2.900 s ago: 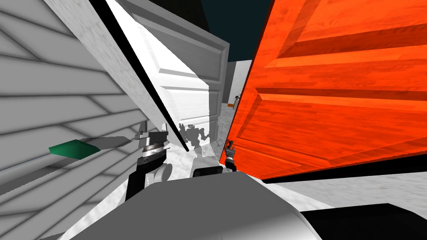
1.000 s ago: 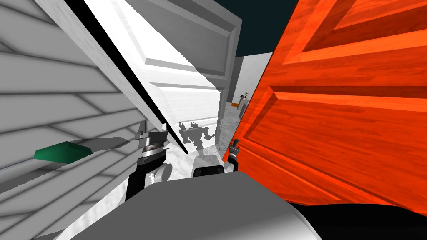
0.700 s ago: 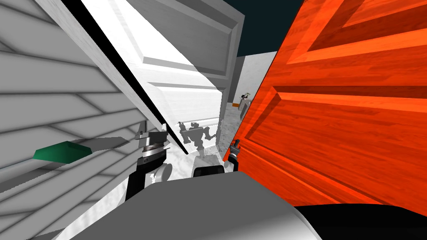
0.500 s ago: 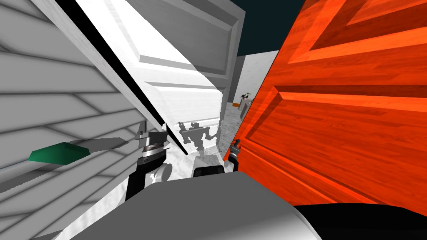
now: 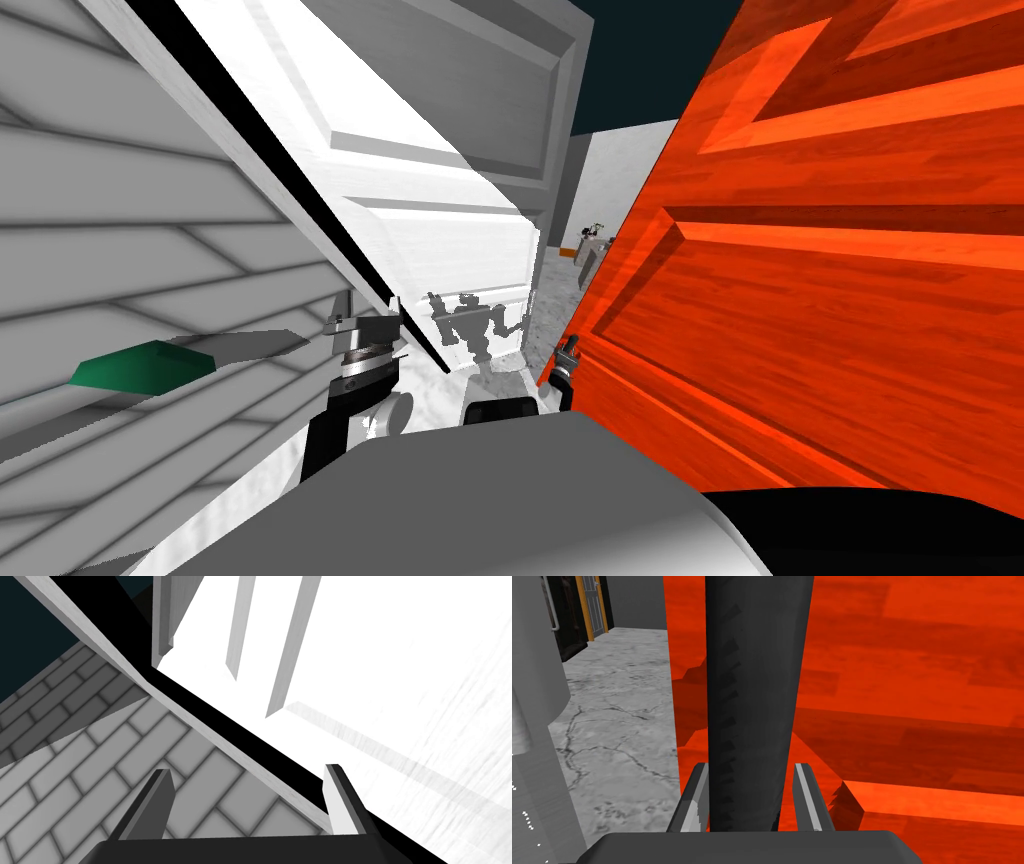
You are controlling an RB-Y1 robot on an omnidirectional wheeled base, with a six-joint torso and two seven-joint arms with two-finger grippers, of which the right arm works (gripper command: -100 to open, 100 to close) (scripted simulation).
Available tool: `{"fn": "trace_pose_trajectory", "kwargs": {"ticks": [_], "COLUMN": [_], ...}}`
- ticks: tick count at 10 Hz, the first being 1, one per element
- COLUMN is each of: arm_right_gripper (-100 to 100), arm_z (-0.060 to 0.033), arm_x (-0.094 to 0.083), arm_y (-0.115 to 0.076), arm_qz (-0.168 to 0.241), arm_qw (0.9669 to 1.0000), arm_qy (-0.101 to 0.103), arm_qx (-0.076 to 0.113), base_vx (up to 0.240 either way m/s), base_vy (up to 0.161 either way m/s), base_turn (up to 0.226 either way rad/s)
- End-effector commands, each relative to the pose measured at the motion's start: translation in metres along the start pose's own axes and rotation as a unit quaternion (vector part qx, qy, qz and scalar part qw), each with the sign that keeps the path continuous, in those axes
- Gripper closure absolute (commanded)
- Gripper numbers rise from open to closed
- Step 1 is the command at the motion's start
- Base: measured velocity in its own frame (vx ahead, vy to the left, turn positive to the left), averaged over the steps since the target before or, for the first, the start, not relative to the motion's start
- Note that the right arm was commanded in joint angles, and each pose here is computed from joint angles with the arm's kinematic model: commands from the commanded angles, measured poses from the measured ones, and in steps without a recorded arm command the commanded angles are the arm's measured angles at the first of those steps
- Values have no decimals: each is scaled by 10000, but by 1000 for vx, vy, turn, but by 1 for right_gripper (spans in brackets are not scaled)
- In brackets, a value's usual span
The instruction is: Push the door open
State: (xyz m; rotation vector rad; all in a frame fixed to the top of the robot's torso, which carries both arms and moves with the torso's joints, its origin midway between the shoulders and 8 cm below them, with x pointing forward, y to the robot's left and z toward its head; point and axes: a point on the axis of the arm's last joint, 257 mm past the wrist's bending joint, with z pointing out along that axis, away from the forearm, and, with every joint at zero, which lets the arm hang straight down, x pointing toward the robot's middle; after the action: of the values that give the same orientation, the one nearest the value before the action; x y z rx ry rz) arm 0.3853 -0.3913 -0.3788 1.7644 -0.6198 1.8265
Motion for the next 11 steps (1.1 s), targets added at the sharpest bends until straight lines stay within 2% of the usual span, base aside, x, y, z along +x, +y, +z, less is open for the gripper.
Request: {"fn": "trace_pose_trajectory", "kwargs": {"ticks": [1, 5, 8, 9, 11], "arm_right_gripper": [100, 100, 100, 100, 100], "arm_z": [91, 164, 183, 183, 181], "arm_x": [52, 36, 8, 8, -16], "arm_y": [127, 330, 458, 458, 526], "arm_qz": [-41, -28, -6, -6, 13], "arm_qw": [9998, 9982, 9959, 9959, 9941], "arm_qy": [130, 93, 39, 39, -7], "arm_qx": [-144, -591, -901, -901, -1085], "base_vx": [28, 66, 106, 79, 50], "base_vy": [-21, -46, -54, -55, -35], "base_turn": [-1, 44, 46, 7, 33]}}
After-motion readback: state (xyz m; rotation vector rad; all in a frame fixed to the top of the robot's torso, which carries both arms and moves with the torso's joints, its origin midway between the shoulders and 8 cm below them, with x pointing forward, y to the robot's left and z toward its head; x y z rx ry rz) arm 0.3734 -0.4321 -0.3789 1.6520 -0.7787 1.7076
